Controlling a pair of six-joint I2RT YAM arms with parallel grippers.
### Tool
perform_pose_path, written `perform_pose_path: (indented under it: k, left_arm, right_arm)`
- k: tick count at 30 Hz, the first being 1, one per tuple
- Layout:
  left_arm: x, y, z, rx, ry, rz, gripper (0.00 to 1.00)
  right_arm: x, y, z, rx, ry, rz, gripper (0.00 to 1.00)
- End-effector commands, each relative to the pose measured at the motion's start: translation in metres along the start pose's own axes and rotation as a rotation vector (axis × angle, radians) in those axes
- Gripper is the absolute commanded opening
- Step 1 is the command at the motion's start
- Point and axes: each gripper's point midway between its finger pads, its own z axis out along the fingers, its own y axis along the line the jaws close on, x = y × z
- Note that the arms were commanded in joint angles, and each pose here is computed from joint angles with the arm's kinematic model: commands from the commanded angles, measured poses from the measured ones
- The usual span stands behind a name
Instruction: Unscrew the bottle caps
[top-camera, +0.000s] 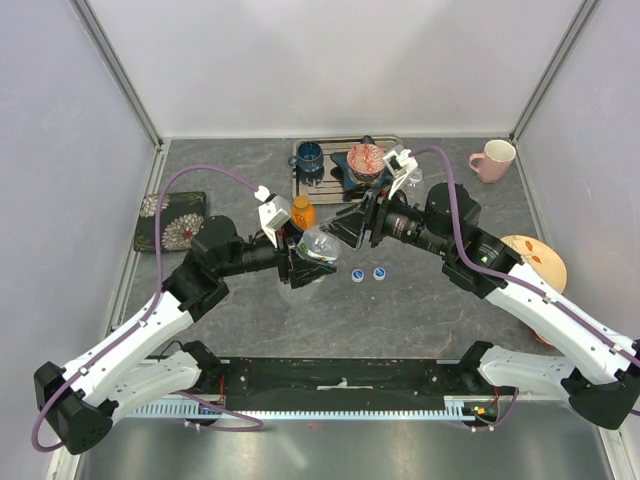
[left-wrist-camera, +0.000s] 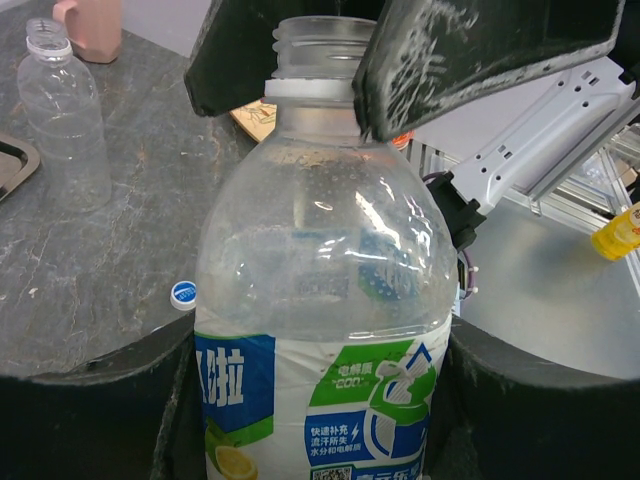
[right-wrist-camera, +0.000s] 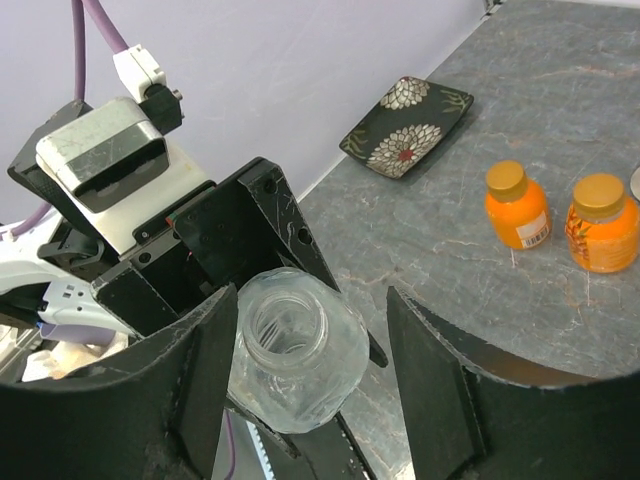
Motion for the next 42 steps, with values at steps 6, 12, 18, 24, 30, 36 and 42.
perform_pose_path:
  k: [6,12,18,24,30,36,42]
  left_arm:
    - [-0.031,-0.011,0.002,0.036,-0.071,0.039,0.56]
    - [-0.032,-0.006,0.0,0.004,-0.079,0.031,0.66]
    - [-0.042,0.022,-0.015,-0.216,-0.134,0.003,0.99]
    - [-0.047,0.031,-0.046,-0.368,-0.124,0.059,0.99]
    - [-0.053,0.019,-0.089,-0.456,-0.156,0.131,0.99]
    - [-0.051,-0.002,-0.109,-0.404,-0.237,0.163,0.99]
    - [-0.04,-0.006,-0.107,-0.365,-0.228,0.175,0.99]
  right_arm:
    - [0.006,0.009,0.006,-0.05,0.024,0.003,0.46]
    - [0.005,0.011,0.005,-0.06,0.025,0.0,0.1]
    - [-0.013,0.008,-0.004,0.001,-0.035,-0.041,0.0]
    - [-0.042,-0.029,-0.016,0.257,-0.115,-0.108,0.0]
    - [-0.057,-0.116,-0.026,0.716,-0.232,-0.17,0.0]
    - [-0.039,-0.178,-0.018,0.947,-0.328,-0.241,0.0]
    - [-0.032,-0.212,0.007,1.058,-0.33,-0.313,0.0]
